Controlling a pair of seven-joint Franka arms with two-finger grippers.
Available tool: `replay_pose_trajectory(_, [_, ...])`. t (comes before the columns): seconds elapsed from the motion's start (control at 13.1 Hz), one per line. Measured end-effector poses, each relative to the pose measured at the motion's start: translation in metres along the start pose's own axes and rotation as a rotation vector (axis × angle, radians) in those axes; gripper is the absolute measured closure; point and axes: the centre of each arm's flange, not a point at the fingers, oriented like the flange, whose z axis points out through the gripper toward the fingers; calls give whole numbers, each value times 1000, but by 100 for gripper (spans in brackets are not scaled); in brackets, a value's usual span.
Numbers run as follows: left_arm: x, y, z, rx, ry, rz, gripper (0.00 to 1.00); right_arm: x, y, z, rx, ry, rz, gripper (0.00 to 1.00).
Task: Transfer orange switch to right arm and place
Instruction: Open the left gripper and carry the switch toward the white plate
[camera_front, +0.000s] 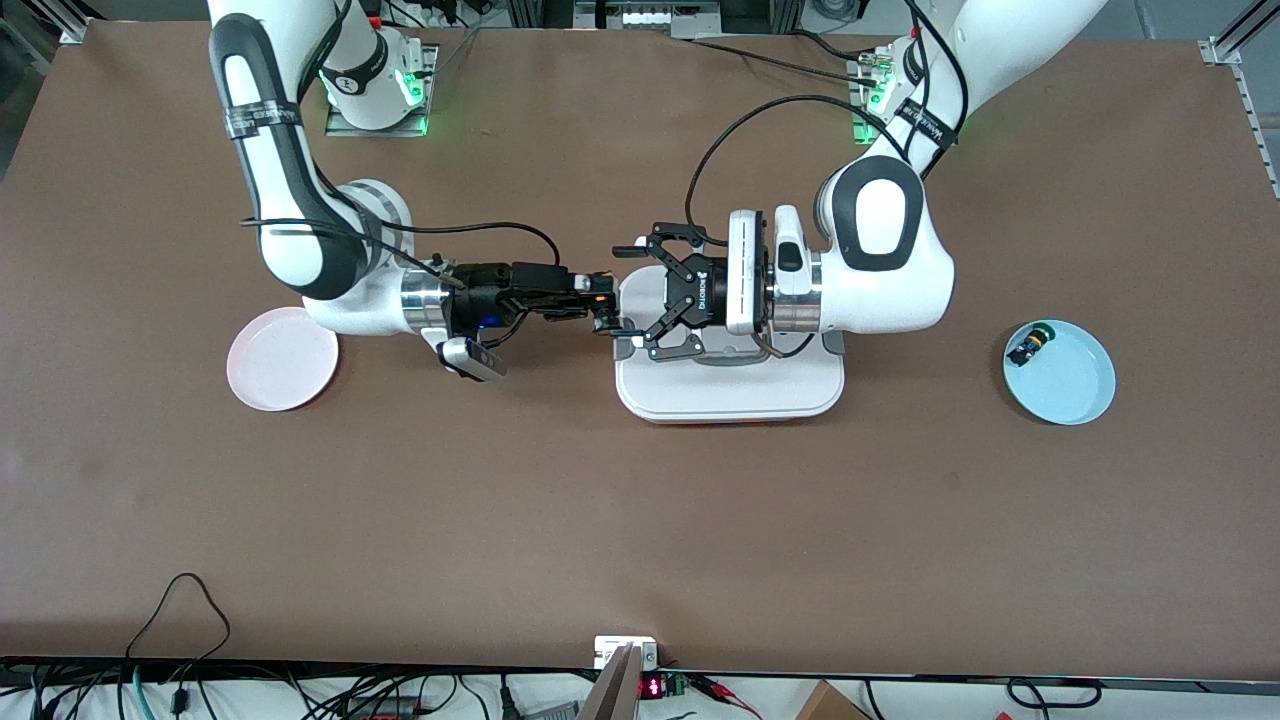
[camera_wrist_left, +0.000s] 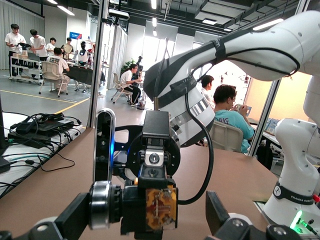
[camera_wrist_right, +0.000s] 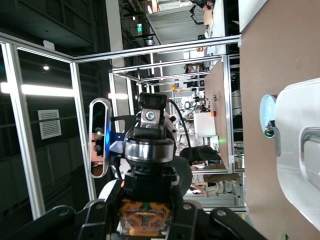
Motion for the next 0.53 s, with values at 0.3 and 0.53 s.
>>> replay_pose_trajectory(0.3, [27,8,-26,-95,-103,-69,0,23,-12,-56,64,12,-3,59])
replay_pose_trajectory(0.53, [51,14,-79,-181,-205,-216,0,31,-7,-107,44,-43,3,59])
